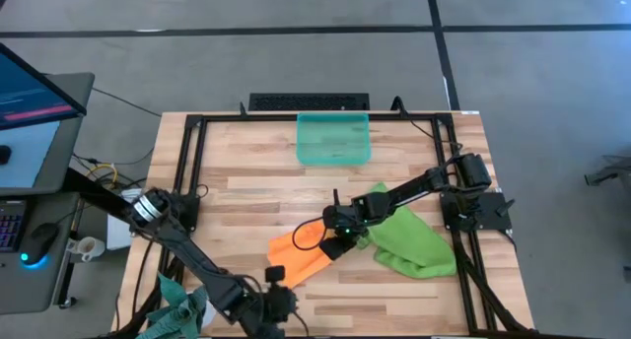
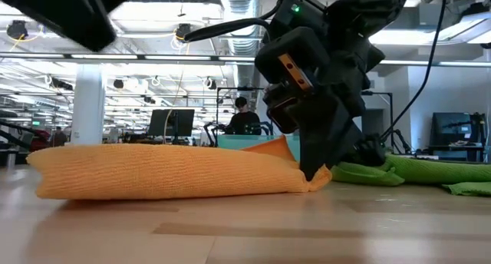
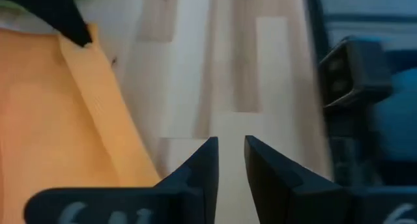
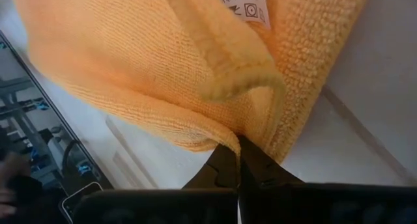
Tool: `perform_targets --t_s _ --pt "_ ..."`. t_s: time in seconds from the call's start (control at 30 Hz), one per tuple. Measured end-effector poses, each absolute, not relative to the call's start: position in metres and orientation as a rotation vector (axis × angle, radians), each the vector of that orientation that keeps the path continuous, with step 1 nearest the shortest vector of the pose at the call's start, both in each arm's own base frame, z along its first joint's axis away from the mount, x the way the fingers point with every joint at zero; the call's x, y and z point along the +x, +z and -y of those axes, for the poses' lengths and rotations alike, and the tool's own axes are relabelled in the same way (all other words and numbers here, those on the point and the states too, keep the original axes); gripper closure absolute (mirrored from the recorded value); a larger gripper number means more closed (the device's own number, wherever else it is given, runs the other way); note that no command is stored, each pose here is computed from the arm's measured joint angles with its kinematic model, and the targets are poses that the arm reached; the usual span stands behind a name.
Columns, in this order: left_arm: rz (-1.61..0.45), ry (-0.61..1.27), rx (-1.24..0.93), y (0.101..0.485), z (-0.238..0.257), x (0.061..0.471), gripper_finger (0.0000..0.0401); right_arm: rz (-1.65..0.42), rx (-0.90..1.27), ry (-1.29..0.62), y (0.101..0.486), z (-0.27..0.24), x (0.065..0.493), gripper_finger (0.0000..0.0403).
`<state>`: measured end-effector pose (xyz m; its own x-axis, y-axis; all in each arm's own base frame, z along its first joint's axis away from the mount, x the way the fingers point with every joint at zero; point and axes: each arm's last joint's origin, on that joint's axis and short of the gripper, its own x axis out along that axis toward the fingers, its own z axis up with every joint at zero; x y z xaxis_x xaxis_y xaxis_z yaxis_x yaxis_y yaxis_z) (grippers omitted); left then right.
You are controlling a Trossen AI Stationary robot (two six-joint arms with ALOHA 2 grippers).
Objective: Roll microfiber towels into tight, uniform cylinder then place into a basket
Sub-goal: Roll the orange microfiber towel
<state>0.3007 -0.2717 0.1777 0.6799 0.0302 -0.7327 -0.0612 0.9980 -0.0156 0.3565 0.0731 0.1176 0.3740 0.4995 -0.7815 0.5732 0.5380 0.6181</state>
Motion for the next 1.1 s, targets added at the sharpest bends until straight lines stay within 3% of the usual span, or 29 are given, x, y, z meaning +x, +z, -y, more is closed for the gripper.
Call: perform_targets --t_s 0.63,1.1 --pt "-0.983 0.066 -0.071 0.140 0.250 0.322 0.0359 -1.247 1.093 -0.027 0.119 -0.072 0.359 0.0397" --pt "-1.008 0.285 0.027 0.143 0.238 0.306 0.0359 -1.273 1.076 -0.034 0.118 -0.071 0.356 0.0397"
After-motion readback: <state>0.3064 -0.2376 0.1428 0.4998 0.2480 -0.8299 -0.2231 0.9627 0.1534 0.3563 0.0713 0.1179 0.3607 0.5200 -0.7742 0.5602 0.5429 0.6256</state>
